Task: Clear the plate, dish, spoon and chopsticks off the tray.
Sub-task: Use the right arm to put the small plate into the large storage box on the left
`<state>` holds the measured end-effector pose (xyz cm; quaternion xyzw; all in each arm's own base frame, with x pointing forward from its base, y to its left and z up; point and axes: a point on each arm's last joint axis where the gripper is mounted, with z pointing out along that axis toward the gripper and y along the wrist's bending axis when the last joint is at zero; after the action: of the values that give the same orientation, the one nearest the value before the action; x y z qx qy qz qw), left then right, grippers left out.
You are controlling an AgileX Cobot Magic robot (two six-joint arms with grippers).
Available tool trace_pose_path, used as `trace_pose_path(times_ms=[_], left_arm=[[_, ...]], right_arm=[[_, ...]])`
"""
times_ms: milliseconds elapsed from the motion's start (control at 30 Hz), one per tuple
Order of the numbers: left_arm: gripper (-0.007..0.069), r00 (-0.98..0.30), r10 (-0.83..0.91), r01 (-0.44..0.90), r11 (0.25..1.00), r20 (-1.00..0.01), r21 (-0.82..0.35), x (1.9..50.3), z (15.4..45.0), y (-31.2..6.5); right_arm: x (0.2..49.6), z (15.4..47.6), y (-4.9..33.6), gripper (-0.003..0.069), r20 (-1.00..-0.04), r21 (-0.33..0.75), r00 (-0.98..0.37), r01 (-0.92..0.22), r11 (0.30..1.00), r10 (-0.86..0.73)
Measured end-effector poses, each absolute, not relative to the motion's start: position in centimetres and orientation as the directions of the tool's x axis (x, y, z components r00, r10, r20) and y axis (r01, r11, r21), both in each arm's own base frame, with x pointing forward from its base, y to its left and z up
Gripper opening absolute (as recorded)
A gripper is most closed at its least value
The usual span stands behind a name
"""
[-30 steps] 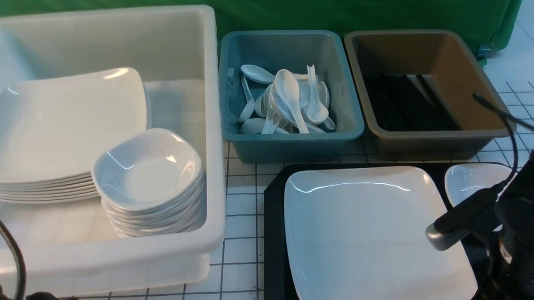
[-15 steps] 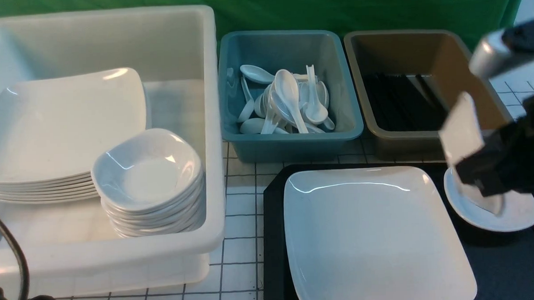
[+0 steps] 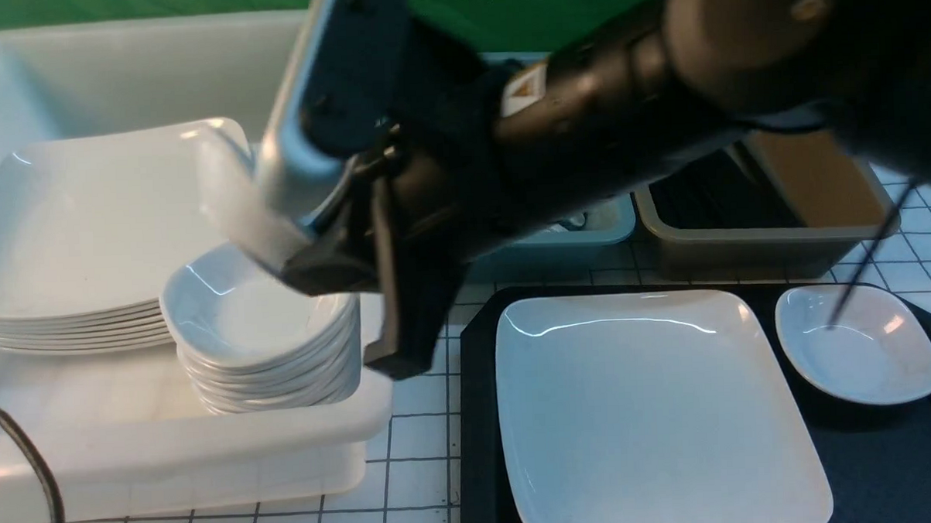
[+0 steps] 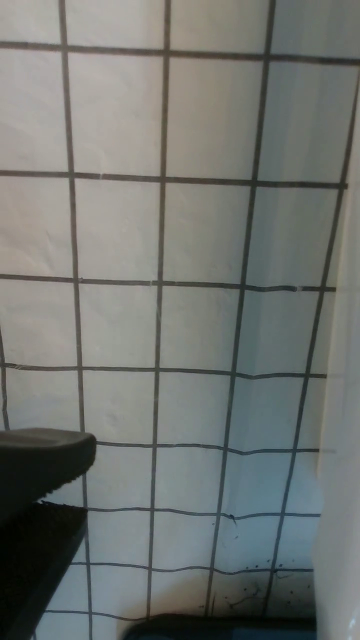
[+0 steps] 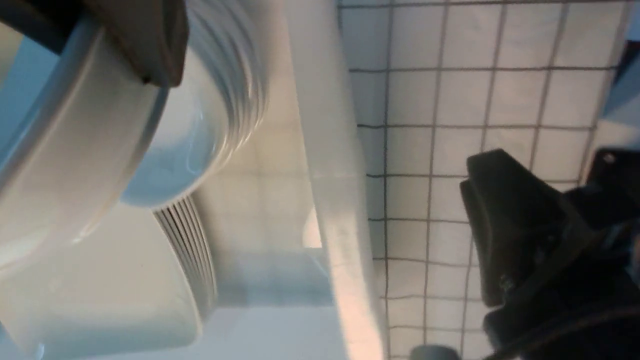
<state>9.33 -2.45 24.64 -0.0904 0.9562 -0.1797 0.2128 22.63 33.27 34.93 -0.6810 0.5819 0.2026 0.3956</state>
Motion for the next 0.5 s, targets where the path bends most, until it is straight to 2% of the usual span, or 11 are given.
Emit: trace_pose_path(times_ms=[100, 233, 367, 500], left_arm=[[0.0153, -0.893, -0.249, -0.096, 0.919, -0.374, -0.382, 9.3, 24.6, -2.4], [0.016, -0.893, -0.248, -0.096, 0.92, -0.375, -0.38, 9.3, 24.6, -2.4], [0.0166, -0.893, -0.248, -0.096, 0.92, -0.375, -0.38, 9.3, 24.6, -2.4], [0.0171, -0.893, -0.248, -0.096, 0.92, -0.375, -0.38, 9.3, 24.6, -2.4]], right_arm=[[23.4, 32.9, 35.8, 0.0064, -0.63, -0.437, 0.383, -0.894, -0.1, -0.675], [24.4, 29.8, 37.8, 0.0104, -0.489, -0.559, 0.498, -0.809, -0.181, -0.716], [25.3, 27.7, 38.7, 0.0141, -0.437, -0.603, 0.532, -0.772, -0.202, -0.725], [25.6, 27.5, 39.0, 0.0185, -0.445, -0.622, 0.528, -0.763, -0.173, -0.723]])
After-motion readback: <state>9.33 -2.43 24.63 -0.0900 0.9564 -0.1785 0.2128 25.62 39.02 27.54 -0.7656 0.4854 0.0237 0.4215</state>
